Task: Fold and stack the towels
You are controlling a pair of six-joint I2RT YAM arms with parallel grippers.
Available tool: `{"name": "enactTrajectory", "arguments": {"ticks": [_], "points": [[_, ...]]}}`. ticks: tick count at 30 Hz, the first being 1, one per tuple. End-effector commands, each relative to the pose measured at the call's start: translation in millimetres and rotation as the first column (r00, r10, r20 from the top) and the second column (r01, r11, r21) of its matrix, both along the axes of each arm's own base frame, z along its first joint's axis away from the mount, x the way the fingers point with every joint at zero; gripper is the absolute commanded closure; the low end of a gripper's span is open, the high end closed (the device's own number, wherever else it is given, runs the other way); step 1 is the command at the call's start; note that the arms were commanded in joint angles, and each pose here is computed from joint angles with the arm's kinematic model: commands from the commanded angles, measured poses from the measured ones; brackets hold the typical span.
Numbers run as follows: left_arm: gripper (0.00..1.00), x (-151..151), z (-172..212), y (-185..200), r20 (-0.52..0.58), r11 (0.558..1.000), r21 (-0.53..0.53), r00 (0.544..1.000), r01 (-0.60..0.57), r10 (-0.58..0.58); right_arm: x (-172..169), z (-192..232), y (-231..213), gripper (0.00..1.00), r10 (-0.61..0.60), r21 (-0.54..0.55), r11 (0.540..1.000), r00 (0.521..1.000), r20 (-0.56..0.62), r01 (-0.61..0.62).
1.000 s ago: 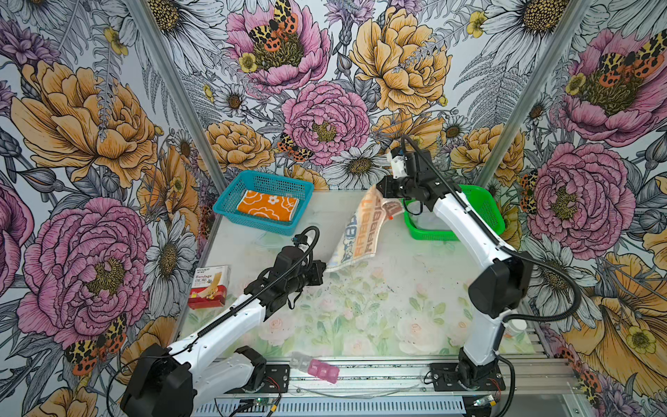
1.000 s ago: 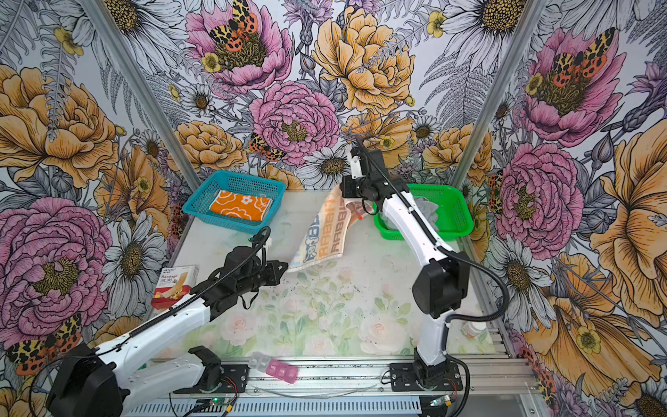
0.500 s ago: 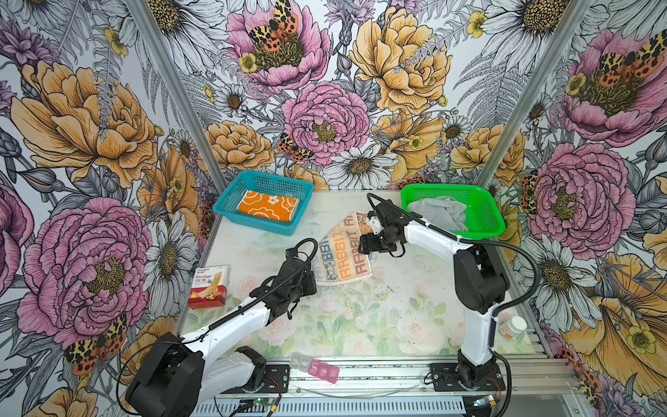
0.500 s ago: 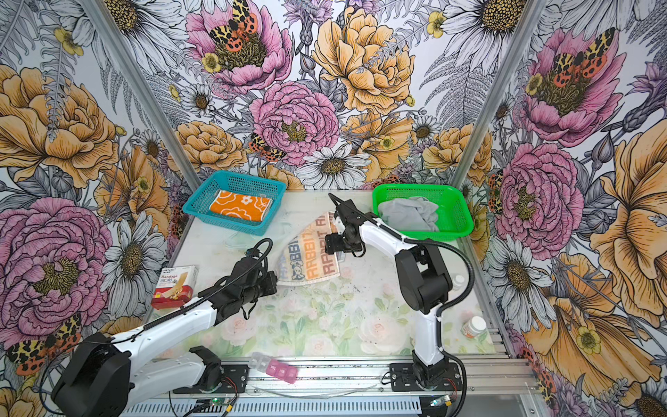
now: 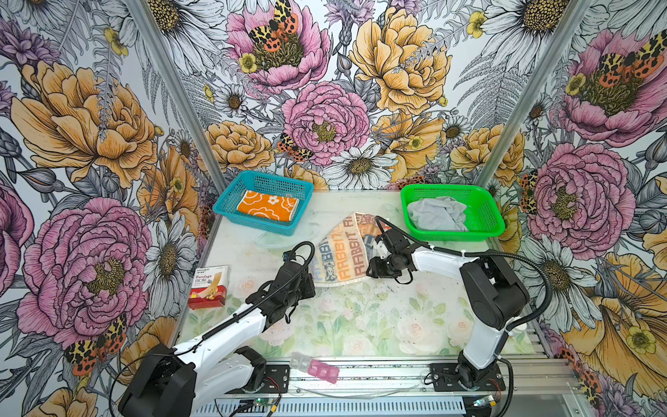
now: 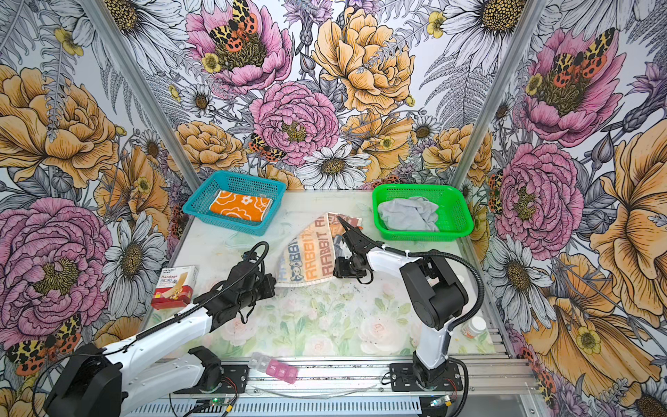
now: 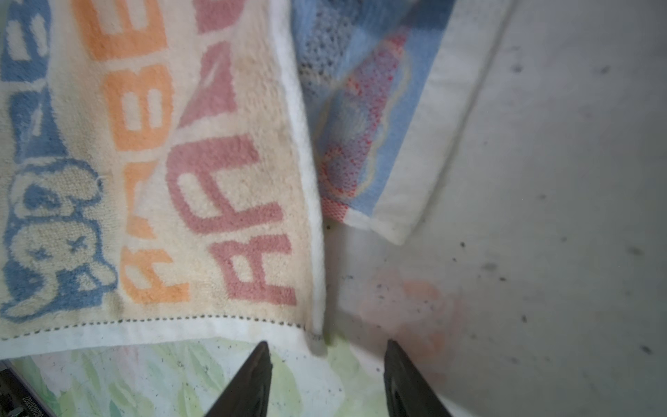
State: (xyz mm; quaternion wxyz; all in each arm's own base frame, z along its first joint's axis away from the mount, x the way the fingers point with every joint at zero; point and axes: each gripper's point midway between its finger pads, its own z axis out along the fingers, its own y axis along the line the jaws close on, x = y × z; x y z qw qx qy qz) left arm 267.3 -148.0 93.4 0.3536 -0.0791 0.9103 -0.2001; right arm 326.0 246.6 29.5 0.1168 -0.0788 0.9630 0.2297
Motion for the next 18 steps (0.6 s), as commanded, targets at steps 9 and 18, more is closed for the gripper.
{"name": "enactTrajectory", "arguments": {"ticks": [9, 18], "points": [[1.00, -7, -1, 9, 0.008, 1.000, 0.012, 1.000, -0.024, 0.024, 0, -12, 23, 0.62, 0.017, 0.029, 0.999, 1.000, -0.021, -0.016], [1.00, -7, -2, 7, 0.007, 1.000, 0.010, 1.000, -0.019, 0.019, -21, -17, 24, 0.83, 0.027, 0.016, 1.000, 0.998, -0.049, -0.026]]}}
